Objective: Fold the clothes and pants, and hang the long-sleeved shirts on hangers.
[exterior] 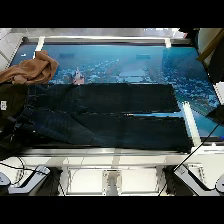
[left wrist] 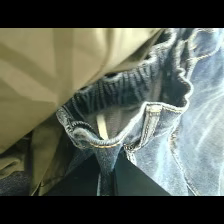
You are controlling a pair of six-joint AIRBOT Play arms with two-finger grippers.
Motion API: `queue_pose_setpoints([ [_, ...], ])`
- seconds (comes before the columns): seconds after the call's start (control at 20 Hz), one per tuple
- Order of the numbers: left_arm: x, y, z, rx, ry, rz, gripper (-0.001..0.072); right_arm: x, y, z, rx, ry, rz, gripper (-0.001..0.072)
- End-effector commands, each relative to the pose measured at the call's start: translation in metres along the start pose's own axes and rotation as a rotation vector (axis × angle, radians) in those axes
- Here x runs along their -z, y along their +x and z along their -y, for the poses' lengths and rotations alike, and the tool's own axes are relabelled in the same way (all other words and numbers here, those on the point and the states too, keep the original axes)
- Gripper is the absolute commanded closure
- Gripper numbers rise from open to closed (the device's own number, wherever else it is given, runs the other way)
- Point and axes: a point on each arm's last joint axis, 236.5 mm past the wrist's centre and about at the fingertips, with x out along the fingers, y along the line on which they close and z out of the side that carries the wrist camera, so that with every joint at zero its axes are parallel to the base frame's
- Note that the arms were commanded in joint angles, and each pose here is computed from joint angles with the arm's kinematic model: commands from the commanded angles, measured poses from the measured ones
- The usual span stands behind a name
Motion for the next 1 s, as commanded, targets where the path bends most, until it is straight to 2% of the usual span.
queue_pose_setpoints([
  [0.0, -0.005, -0.004, 0.006, 0.011, 0.012, 0.024, 0.0667, 0.061, 0.059, 0.028, -0.097, 0.14, -0.12, 0.028],
  [0.15, -0.005, -0.004, 0.006, 0.011, 0.013, 0.026, 0.0667, 0.089, 0.1, 0.045, -0.116, 0.221, -0.111, 0.028],
  [0.3, -0.005, -0.004, 0.006, 0.011, 0.013, 0.025, 0.0667, 0.081, 0.108, 0.056, -0.084, 0.241, -0.063, 0.028],
  [0.95, 0.007, -0.004, 0.014, 0.045, 0.002, -0.026, 0.0667, 0.094, 0.141, 0.066, -0.125, 0.296, -0.162, 0.0281],
])
